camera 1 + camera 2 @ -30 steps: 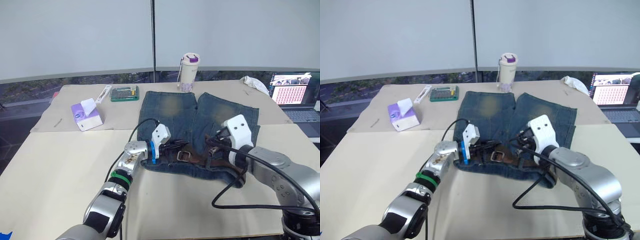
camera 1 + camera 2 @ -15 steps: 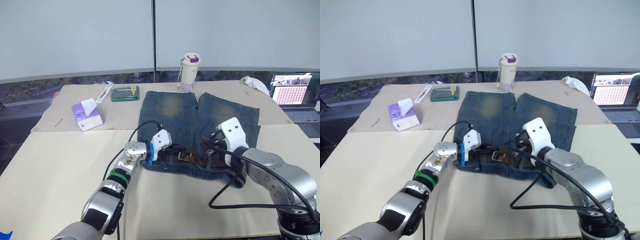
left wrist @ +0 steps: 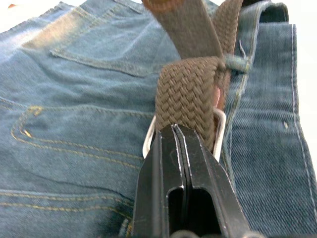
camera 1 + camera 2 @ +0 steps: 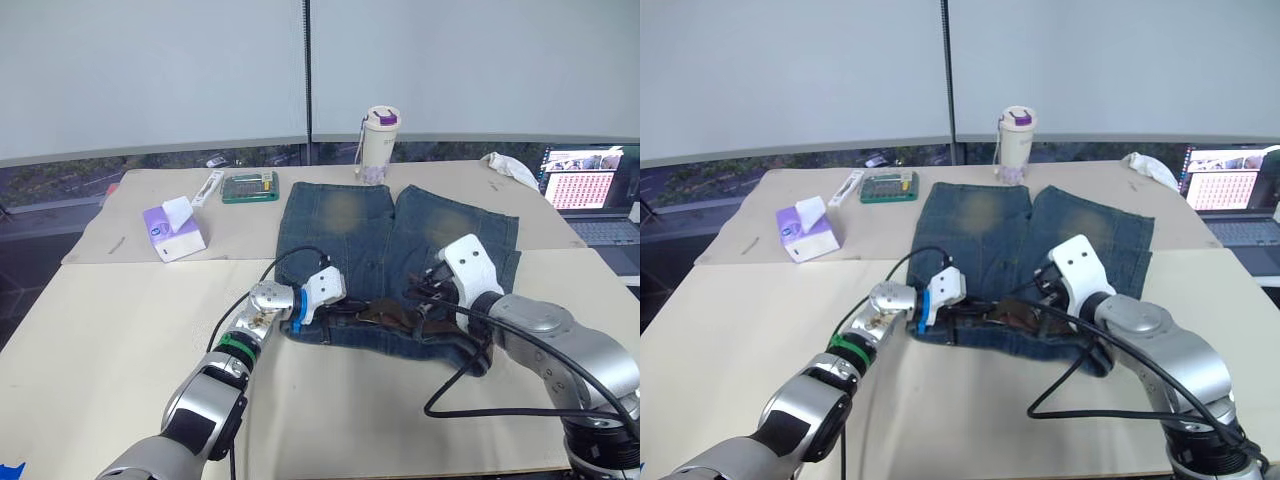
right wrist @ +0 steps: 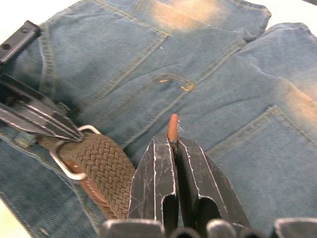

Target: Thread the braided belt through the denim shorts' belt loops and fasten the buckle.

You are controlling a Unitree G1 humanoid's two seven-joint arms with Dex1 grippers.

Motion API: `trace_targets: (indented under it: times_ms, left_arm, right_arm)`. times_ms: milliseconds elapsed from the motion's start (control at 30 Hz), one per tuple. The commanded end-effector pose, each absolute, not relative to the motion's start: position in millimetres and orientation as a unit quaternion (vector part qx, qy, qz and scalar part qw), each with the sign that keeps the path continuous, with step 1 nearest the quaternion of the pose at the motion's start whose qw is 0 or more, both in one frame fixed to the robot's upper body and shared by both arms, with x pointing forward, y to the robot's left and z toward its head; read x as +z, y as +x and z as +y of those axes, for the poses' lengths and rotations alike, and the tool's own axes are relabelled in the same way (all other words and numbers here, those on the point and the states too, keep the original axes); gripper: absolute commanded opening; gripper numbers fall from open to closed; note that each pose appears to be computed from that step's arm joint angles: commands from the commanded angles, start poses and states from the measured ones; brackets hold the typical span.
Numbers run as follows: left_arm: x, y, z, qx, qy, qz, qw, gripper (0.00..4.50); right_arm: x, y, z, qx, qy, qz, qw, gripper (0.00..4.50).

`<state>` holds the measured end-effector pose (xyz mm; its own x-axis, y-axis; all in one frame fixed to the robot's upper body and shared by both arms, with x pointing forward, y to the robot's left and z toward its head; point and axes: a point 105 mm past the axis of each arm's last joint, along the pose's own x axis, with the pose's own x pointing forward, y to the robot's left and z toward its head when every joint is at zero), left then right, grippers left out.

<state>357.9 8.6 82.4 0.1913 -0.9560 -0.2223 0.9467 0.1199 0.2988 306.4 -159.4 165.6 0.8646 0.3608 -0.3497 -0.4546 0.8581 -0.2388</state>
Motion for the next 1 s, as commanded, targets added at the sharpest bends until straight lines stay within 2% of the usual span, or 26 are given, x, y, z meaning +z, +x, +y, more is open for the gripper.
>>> trace_targets:
  times_ms: [33,167,300,467,700,767,1000]
  left_arm:
    - [106,370,9,-0.610,0.161,-0.048,0.774,0.01]
    - [132,387,20,-0.561,0.076,-0.083,0.820,0.01]
    - [153,389,28,-0.549,0.004,-0.113,0.828,0.01]
    - [173,381,36,-0.547,-0.046,-0.143,0.824,1.42]
    - [185,353,19,-0.554,0.002,-0.186,0.811,3.79]
    - [183,352,12,-0.542,0.025,-0.191,0.818,4.49]
    - [177,367,1,-0.467,0.050,-0.185,0.863,4.49]
  right_arm:
    - [199,310,-151,0.215,-0.111,0.076,0.967,0.00]
    - [215,315,-146,0.203,-0.003,0.041,0.978,0.00]
    - [230,320,-145,0.190,0.081,0.016,0.978,0.00]
    - [233,327,-135,0.180,0.175,0.014,0.968,0.00]
    - [240,335,-118,0.180,0.264,0.013,0.947,0.00]
    - [243,335,-112,0.189,0.276,0.012,0.942,0.00]
    - [247,334,-104,0.203,0.281,0.014,0.938,0.00]
